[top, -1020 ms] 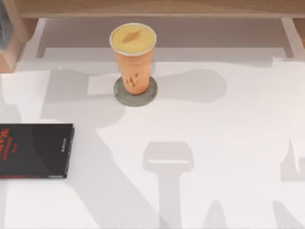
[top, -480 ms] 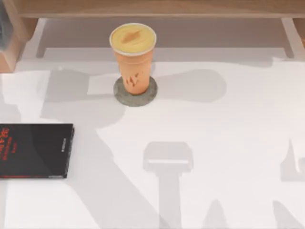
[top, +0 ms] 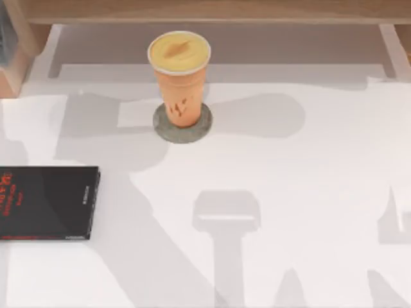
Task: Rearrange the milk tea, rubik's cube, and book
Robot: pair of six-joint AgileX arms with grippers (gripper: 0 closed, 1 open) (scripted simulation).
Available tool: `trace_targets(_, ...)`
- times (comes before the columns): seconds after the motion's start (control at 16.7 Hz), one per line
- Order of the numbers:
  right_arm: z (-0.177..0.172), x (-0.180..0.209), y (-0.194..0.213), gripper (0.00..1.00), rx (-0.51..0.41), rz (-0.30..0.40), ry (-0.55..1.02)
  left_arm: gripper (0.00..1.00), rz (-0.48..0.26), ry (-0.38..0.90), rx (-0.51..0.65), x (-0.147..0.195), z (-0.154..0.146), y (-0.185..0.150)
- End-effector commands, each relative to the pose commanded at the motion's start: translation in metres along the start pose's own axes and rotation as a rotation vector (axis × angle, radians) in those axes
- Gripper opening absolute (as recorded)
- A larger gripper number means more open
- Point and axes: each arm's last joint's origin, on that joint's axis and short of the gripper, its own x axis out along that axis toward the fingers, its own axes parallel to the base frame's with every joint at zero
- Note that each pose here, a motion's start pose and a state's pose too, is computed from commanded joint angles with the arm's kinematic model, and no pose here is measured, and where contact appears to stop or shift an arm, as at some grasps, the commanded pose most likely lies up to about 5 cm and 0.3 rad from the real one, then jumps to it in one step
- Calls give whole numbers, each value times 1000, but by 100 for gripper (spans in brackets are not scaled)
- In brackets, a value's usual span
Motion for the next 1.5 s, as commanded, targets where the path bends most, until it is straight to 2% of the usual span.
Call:
trace_targets(0.54, 0, 0, 0, 100, 0, 0, 0, 0, -1, -1, 1, -8, 9, 0)
trace_targets(0.72, 0, 0, 0, 100, 0, 0, 0, 0, 11, -36, 74, -20, 22, -8)
trace_targets(0.9, 0, 0, 0, 100, 0, 0, 0, 0, 65, -102, 243, -50, 48, -21)
trace_targets(1.14, 0, 0, 0, 100, 0, 0, 0, 0, 188, -152, 545, -110, 66, -40)
trace_targets(1.32, 0, 0, 0, 100, 0, 0, 0, 0, 254, -100, 777, -155, 47, -59)
trace_targets(1.5, 0, 0, 0, 100, 0, 0, 0, 0, 221, 19, 999, -191, 1, -83)
